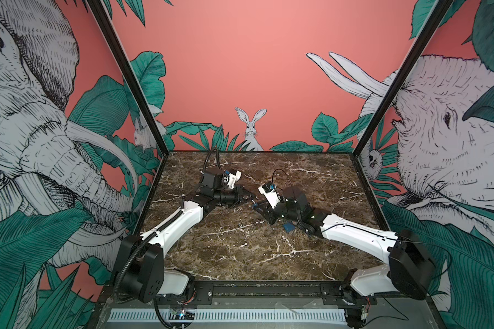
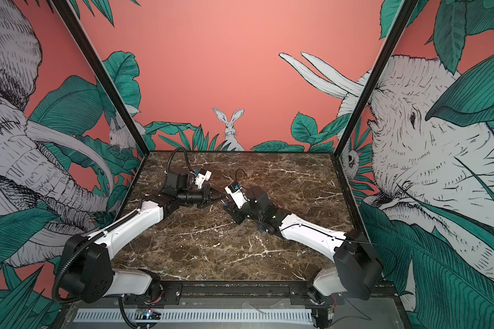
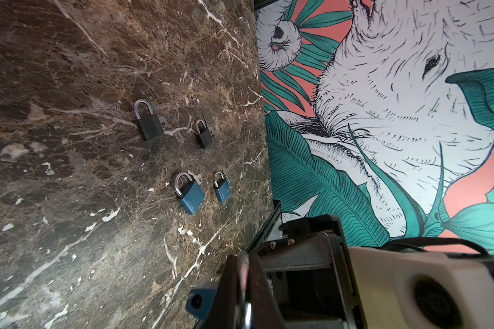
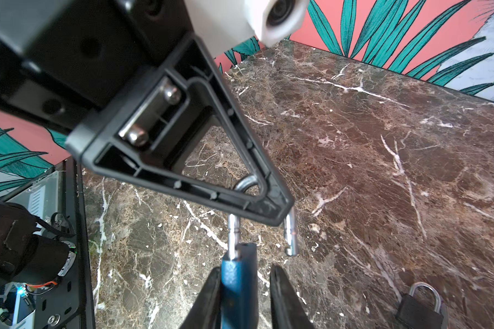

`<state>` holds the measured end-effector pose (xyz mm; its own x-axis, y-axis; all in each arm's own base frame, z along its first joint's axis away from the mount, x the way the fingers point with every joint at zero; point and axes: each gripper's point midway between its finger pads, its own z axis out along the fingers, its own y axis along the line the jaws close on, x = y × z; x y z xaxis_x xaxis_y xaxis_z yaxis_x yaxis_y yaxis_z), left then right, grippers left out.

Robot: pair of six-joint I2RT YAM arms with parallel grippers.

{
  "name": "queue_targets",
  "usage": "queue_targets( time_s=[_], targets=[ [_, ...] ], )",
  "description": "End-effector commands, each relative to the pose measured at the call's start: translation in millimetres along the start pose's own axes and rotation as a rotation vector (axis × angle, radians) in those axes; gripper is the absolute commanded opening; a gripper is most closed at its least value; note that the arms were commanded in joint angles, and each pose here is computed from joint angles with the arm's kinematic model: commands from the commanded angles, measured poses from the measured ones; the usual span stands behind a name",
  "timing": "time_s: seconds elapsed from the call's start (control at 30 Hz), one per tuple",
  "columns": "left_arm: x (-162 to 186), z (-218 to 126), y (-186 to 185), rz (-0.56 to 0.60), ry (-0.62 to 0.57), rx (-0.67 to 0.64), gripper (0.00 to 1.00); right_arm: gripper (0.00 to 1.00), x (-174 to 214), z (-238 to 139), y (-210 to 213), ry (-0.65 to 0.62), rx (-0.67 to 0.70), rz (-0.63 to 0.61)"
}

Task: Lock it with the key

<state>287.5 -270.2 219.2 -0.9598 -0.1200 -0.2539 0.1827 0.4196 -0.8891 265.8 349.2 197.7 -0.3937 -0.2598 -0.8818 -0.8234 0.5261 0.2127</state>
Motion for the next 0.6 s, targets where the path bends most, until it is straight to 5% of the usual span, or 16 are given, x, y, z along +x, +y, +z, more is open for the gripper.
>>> queue_targets(
  time_s=[0.0,0.33,0.47,0.57],
  targets=[
    [-4.8,-10.8,-36.1,0.062,-0.02,0.078,0.0,0.28,-20.8,1.6,2.6,-0.057,-0.022,-0.01],
    [-4.4,-11.5,-37.1,0.059,-0.021,0.082,0.0,0.17,-24.2,2.6,-0.5,-0.066,-0.01,-0.009],
    [-3.7,-11.4,-35.5,0.055,-0.021,0.078,0.0,0.02,-26.0,2.1,-3.1,-0.068,0.001,-0.007],
    [-4.3,-11.3,-33.7,0.055,-0.025,0.071,0.0,0.0,-26.2,0.5,-5.8,-0.062,0.013,0.0]
  ],
)
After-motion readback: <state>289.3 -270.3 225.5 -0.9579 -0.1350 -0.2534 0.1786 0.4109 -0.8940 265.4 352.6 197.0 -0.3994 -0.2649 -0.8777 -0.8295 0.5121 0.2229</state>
